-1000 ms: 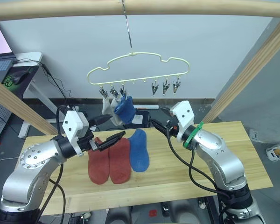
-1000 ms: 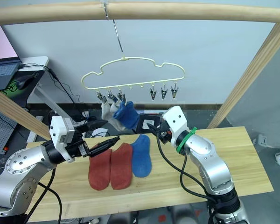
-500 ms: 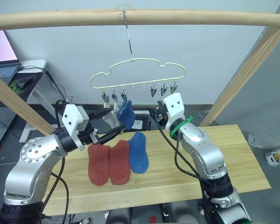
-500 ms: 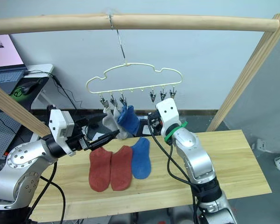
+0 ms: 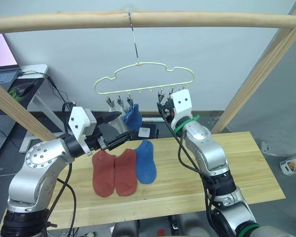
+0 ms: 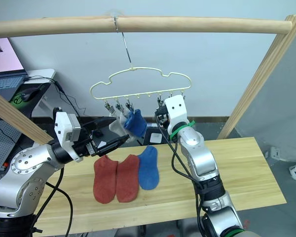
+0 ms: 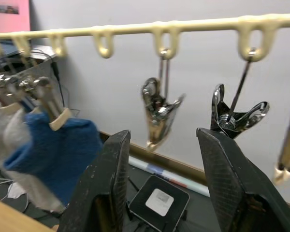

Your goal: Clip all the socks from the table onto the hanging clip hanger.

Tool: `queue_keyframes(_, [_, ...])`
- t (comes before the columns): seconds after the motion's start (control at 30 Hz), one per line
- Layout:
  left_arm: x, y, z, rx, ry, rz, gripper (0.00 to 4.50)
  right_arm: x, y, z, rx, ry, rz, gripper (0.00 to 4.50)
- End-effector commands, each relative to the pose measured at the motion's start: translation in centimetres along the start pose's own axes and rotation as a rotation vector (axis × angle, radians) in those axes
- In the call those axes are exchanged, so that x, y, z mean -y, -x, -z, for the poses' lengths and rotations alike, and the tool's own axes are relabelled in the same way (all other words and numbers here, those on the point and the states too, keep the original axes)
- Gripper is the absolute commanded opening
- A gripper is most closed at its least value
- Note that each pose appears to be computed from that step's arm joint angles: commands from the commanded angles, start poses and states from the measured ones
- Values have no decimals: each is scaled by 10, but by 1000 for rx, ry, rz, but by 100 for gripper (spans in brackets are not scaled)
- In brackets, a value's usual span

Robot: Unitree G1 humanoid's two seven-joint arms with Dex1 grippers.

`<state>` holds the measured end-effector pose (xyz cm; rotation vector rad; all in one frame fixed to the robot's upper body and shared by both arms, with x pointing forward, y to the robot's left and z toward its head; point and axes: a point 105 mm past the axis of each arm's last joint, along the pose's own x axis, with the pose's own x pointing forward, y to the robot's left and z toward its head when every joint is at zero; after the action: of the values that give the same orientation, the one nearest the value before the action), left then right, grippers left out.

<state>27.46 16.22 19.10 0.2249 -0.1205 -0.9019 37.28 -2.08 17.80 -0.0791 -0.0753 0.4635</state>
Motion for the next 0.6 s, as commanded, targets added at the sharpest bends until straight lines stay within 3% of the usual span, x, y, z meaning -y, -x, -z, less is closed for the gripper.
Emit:
queue_keyframes(0.03, [1, -2, -7, 17, -23, 4, 390, 0, -4, -19, 75, -6, 7, 227])
queue_keyframes(0.6, [2, -1, -7, 5, -21, 1, 390, -18, -19, -26, 91, -65, -52, 227])
